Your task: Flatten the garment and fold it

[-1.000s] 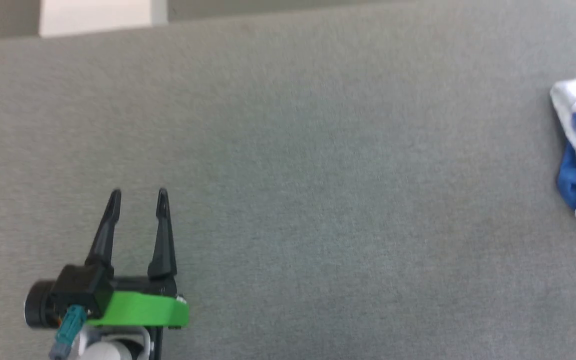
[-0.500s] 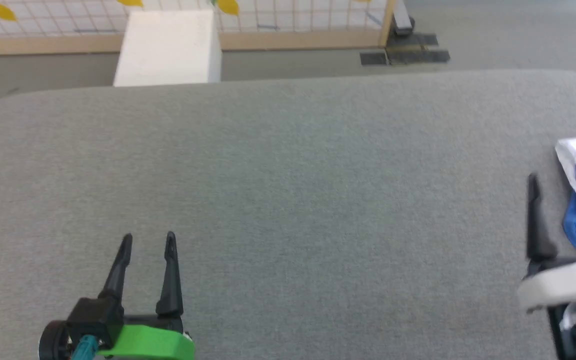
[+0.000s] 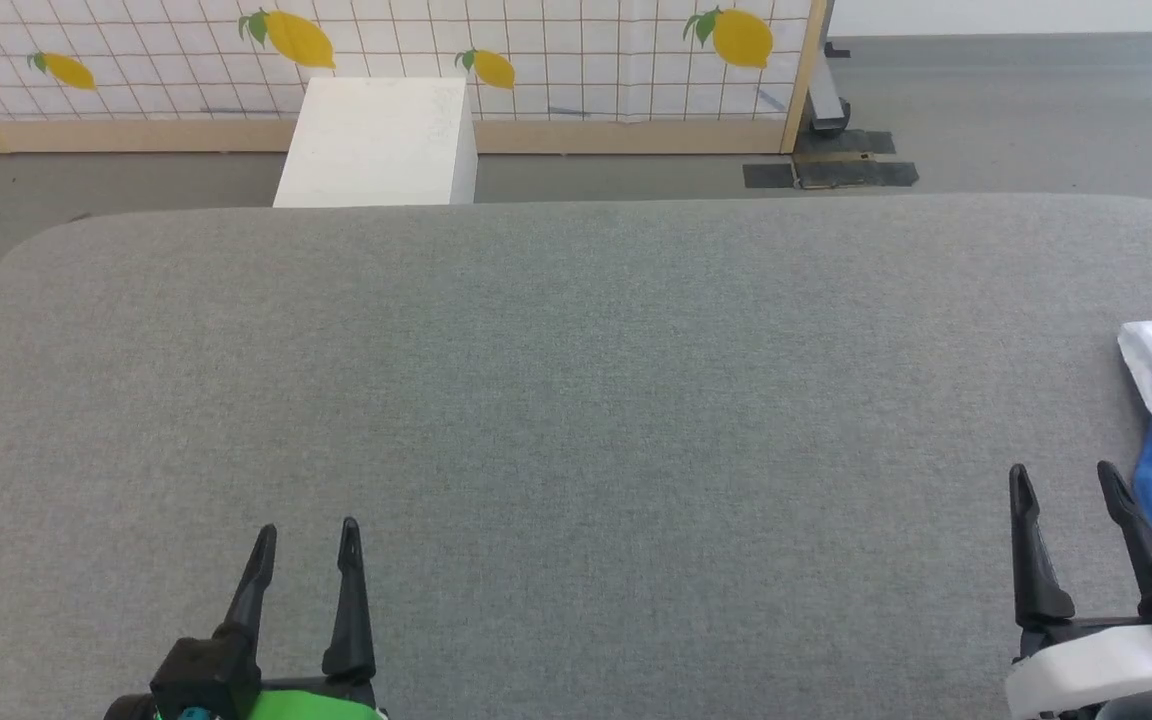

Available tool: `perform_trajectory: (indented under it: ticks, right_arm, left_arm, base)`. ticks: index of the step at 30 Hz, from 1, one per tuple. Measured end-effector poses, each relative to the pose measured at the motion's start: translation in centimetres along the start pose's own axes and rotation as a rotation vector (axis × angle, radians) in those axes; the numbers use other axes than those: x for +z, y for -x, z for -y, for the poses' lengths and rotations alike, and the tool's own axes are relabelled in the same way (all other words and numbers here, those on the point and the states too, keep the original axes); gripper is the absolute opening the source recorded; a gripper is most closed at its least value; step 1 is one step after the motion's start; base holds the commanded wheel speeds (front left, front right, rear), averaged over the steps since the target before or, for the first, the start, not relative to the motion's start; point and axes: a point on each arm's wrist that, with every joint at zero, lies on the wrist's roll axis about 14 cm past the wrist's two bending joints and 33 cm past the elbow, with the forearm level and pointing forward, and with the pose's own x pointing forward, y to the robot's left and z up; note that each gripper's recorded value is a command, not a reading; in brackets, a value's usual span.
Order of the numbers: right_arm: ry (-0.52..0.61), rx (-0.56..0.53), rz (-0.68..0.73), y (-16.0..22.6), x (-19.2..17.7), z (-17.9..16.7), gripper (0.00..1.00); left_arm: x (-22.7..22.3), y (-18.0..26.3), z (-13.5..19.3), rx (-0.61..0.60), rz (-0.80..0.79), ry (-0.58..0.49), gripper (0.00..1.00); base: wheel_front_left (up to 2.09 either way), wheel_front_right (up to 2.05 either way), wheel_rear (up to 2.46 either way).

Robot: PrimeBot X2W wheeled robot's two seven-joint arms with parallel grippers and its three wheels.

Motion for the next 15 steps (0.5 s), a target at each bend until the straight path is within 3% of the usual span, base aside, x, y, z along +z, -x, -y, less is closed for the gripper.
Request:
perform_trajectory:
  ticks: [3,4,15]
  right_arm:
    - [-0.004,0.003,-0.001,0.08,-0.20,-0.11,1.00]
    - [-0.004,0.003,-0.002,0.08,-0.23,-0.13,0.00]
    - [-0.004,0.004,-0.002,0.11,-0.20,-0.16,0.00]
  left_arm:
    - [-0.02,0.09,0.04,0.004,0.001,0.004,1.00]
    - [0.02,0.09,0.00,0.008,0.002,0.007,0.00]
    - [-0.04,0.09,0.17,0.004,-0.004,0.007,0.00]
  base:
    - [0.00,0.00,0.00]
    - [0.00,0.00,0.00]
    - [0.00,0.00,0.00]
